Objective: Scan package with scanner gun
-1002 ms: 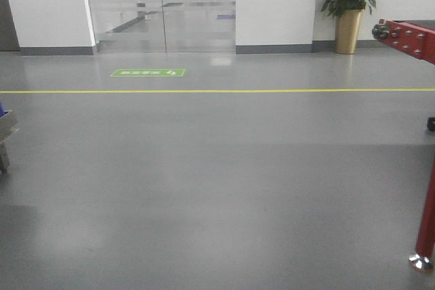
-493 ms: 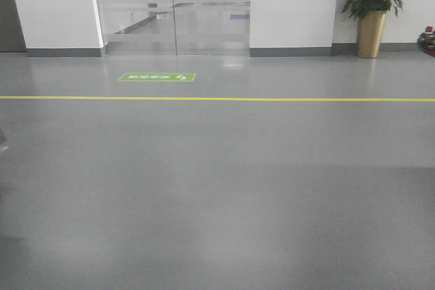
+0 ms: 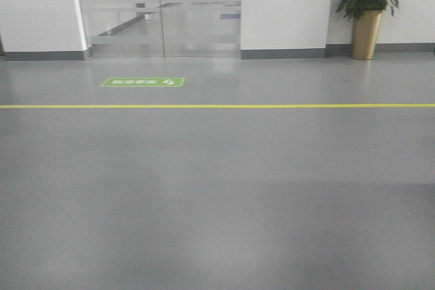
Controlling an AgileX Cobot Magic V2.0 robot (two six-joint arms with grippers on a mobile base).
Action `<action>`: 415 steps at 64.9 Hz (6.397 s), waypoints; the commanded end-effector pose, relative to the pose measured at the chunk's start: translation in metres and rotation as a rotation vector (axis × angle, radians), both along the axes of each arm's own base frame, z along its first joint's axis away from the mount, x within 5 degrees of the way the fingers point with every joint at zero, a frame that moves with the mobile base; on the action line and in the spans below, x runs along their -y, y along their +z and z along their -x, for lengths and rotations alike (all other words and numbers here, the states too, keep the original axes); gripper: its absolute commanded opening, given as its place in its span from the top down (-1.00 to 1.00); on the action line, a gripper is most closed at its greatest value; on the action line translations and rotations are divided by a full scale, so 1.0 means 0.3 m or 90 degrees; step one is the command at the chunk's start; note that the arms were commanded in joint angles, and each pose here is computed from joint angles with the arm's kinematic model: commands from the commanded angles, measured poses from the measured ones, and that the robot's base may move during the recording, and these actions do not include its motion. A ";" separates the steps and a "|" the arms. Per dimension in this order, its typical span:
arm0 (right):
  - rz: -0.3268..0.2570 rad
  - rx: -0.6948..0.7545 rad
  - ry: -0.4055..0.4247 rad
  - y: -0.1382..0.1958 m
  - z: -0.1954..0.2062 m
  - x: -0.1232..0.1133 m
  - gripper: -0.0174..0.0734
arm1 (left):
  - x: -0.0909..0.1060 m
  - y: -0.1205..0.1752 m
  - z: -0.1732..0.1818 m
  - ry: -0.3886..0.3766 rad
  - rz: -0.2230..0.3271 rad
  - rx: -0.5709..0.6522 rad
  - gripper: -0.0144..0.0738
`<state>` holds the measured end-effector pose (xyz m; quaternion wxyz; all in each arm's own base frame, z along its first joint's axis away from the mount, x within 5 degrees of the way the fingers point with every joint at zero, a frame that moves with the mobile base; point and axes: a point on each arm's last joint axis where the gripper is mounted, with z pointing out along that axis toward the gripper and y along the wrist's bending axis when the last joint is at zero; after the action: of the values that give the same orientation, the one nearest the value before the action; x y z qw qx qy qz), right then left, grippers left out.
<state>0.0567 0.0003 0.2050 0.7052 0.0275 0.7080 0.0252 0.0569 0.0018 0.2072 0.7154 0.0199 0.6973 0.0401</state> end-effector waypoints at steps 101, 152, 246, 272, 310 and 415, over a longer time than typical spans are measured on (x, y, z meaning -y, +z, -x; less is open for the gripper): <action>0.009 0.012 -0.002 0.005 0.001 0.001 0.93 | 0.003 0.009 0.002 -0.008 0.006 0.016 0.93; 0.009 0.012 -0.001 0.005 0.001 0.000 0.93 | -0.003 0.009 0.002 0.010 0.005 0.017 0.93; 0.009 0.012 -0.001 0.005 0.001 0.000 0.93 | 0.003 0.009 0.002 -0.010 0.006 0.016 0.93; 0.009 0.012 -0.001 0.005 0.001 0.000 0.93 | 0.003 0.009 0.002 -0.010 0.006 0.016 0.93; 0.009 0.023 -0.002 0.011 0.001 0.001 0.93 | 0.003 0.009 0.002 -0.010 0.006 0.016 0.93; 0.015 -0.031 0.047 0.536 -0.104 -0.020 -0.61 | 0.002 0.662 -0.164 0.002 0.030 -0.279 -0.69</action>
<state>0.0870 0.0053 0.3632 0.6830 0.0033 0.7292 0.0430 0.0958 0.0036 0.4001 0.5800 0.0062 0.8141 0.0299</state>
